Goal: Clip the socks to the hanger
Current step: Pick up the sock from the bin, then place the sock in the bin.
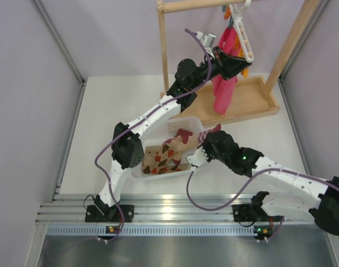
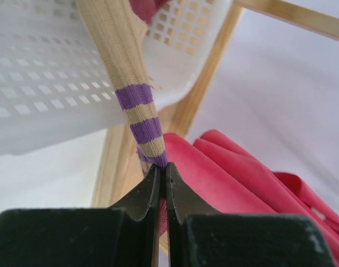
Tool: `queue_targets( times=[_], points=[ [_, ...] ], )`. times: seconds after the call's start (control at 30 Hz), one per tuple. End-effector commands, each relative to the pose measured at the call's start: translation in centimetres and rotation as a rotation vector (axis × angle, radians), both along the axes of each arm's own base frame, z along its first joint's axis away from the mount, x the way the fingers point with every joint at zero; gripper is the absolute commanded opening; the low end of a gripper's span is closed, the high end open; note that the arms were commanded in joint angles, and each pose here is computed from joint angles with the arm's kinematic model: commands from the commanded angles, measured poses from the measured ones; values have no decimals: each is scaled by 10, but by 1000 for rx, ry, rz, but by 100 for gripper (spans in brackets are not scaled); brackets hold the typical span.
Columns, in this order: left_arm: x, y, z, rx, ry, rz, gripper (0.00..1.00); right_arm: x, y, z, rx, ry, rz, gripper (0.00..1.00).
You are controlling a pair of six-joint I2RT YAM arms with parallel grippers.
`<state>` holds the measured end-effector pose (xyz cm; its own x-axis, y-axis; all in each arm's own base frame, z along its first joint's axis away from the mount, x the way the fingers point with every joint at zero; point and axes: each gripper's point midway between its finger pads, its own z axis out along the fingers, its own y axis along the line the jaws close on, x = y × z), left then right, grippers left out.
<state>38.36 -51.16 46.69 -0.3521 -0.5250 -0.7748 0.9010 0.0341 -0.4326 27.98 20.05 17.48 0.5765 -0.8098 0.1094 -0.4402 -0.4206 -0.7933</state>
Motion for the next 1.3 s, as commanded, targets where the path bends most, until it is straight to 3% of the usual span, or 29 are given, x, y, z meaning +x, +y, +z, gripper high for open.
queue_targets(
  times=[0.0, 0.27, 0.4, 0.73, 0.9, 0.97, 1.03, 1.07, 1.2, 1.27],
  points=[
    [-8, 23, 39, -53, -27, 23, 0, 10, -5, 64, 158, -246, -5, 0],
    [-14, 23, 36, -58, -19, -18, 0, 7, -30, 119, 282, -473, 66, 0],
    [-16, 24, 38, -57, -19, -29, 0, 11, -48, 128, 228, -542, 138, 0],
    [-23, 23, 34, -50, -27, -72, 0, 10, -54, 158, 107, -666, 539, 0],
    [-24, 25, 35, -48, -32, -79, 0, 8, -50, 168, 104, -656, 657, 0],
    [-25, 25, 36, -49, -37, -77, 0, -12, -35, 170, 183, -601, 787, 0],
    [-24, 25, 36, -49, -36, -74, 0, -28, -22, 178, 171, -626, 937, 0],
    [-23, 25, 36, -50, -33, -70, 0, -42, -16, 147, 208, -457, 973, 0],
    [-22, 24, 33, -49, -17, -73, 0, -38, 10, 120, 150, -466, 1070, 0],
    [-24, 18, 24, 18, -30, -94, 0, -39, 22, 98, 206, -405, 1114, 0]
  ],
)
